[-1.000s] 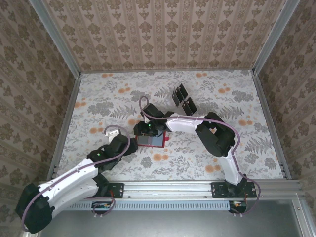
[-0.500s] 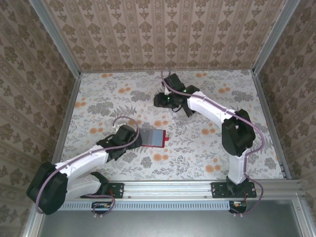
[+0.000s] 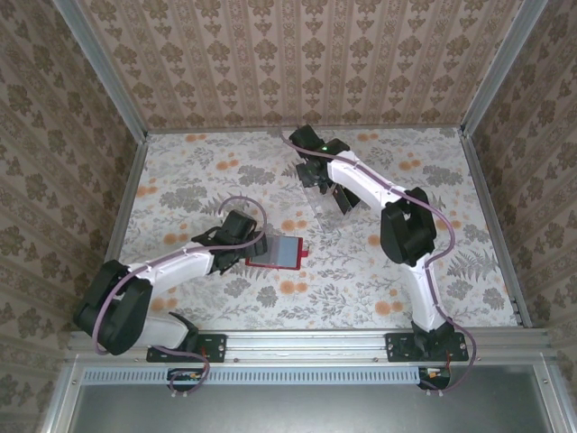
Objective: Put the credit cards into the card holder
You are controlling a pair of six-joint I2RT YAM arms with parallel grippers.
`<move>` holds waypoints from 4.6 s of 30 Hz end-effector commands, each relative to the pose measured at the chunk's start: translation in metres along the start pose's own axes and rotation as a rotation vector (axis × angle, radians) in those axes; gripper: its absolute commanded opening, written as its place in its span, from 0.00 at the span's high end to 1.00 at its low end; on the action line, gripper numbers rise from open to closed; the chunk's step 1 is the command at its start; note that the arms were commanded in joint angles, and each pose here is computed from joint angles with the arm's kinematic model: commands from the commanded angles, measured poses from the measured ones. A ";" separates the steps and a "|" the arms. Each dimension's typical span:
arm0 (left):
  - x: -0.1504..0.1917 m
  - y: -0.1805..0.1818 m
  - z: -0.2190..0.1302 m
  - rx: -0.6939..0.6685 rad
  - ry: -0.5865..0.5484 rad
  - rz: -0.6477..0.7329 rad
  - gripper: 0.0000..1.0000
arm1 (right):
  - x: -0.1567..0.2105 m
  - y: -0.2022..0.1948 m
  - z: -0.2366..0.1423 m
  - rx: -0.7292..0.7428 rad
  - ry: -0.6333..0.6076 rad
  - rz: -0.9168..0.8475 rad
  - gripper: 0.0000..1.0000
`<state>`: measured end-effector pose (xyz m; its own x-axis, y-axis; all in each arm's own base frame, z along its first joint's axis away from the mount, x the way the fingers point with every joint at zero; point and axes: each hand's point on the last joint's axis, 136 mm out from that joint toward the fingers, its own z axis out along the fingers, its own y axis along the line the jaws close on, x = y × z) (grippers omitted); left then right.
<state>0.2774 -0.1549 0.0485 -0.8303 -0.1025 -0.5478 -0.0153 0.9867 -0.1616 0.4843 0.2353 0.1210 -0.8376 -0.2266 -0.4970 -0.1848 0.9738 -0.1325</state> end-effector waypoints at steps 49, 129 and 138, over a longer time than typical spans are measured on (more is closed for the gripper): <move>-0.005 -0.001 0.004 0.016 0.006 0.011 0.00 | 0.000 -0.020 0.041 0.091 0.078 -0.104 0.87; 0.033 -0.028 -0.025 -0.044 -0.038 0.064 0.00 | 0.126 0.022 -0.114 -0.519 -0.093 0.310 1.00; 0.023 -0.006 -0.014 -0.074 -0.009 0.106 0.00 | 0.138 0.072 -0.111 -0.699 -0.090 0.413 1.00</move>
<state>0.2486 -0.1647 0.0469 -0.8207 -0.0612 -0.5680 -0.0133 0.9960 -0.0882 0.2995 0.2491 0.1234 -0.8780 0.1334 -0.4597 -0.1512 0.8339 0.5308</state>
